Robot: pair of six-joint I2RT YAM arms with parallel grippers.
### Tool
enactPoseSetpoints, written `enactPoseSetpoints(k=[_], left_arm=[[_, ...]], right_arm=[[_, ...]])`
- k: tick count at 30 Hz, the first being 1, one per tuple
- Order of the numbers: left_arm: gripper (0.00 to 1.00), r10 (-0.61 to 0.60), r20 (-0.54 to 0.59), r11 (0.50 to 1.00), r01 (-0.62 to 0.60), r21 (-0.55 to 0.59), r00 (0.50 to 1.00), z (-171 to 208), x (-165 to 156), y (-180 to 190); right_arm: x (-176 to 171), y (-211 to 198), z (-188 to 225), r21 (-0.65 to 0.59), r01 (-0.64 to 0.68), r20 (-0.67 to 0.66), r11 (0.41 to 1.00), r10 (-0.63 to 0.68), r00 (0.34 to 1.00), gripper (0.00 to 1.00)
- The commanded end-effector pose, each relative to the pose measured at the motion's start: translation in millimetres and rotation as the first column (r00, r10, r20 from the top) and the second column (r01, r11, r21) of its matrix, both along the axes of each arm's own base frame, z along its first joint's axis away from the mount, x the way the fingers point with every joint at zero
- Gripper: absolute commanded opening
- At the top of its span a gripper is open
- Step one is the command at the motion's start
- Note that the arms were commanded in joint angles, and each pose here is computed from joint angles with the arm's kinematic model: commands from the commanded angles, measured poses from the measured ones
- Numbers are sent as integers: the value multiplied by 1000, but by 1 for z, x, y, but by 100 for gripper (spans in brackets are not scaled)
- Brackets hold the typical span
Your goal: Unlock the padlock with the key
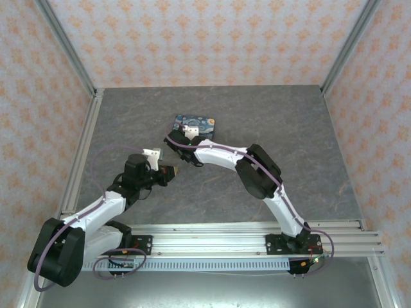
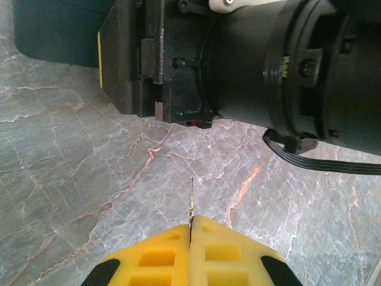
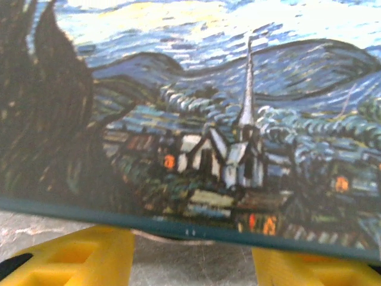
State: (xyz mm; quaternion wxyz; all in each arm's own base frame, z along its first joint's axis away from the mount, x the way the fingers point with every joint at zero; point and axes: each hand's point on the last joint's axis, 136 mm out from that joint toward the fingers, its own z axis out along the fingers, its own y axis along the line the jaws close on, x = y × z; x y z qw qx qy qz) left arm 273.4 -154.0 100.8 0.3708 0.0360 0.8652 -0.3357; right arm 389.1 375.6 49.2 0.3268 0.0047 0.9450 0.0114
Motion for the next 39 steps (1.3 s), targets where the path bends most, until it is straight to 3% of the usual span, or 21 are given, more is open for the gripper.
enactPoseSetpoints(k=[1, 19, 21, 26, 28, 39], left_arm=[[0, -8, 45, 1000, 7, 19, 999, 11, 6, -1], [0, -24, 48, 999, 22, 31, 999, 8, 4, -1], [0, -24, 47, 999, 22, 34, 999, 7, 3, -1], [0, -23, 47, 999, 22, 40, 999, 4, 1, 0], [0, -24, 43, 999, 22, 44, 999, 2, 0, 1], [0, -5, 45, 999, 2, 53, 999, 0, -7, 7]], right_arm=[[14, -2, 8, -10, 57, 75, 998, -56, 996, 54], [30, 6, -10, -17, 102, 120, 995, -99, 988, 48], [33, 7, -8, -20, 103, 130, 994, -100, 986, 40], [36, 5, 1, -25, 91, 143, 996, -86, 986, 7], [36, 4, 8, -18, 72, 140, 997, -69, 988, 0], [14, -6, 34, 123, -33, 43, 992, 28, 999, 0]])
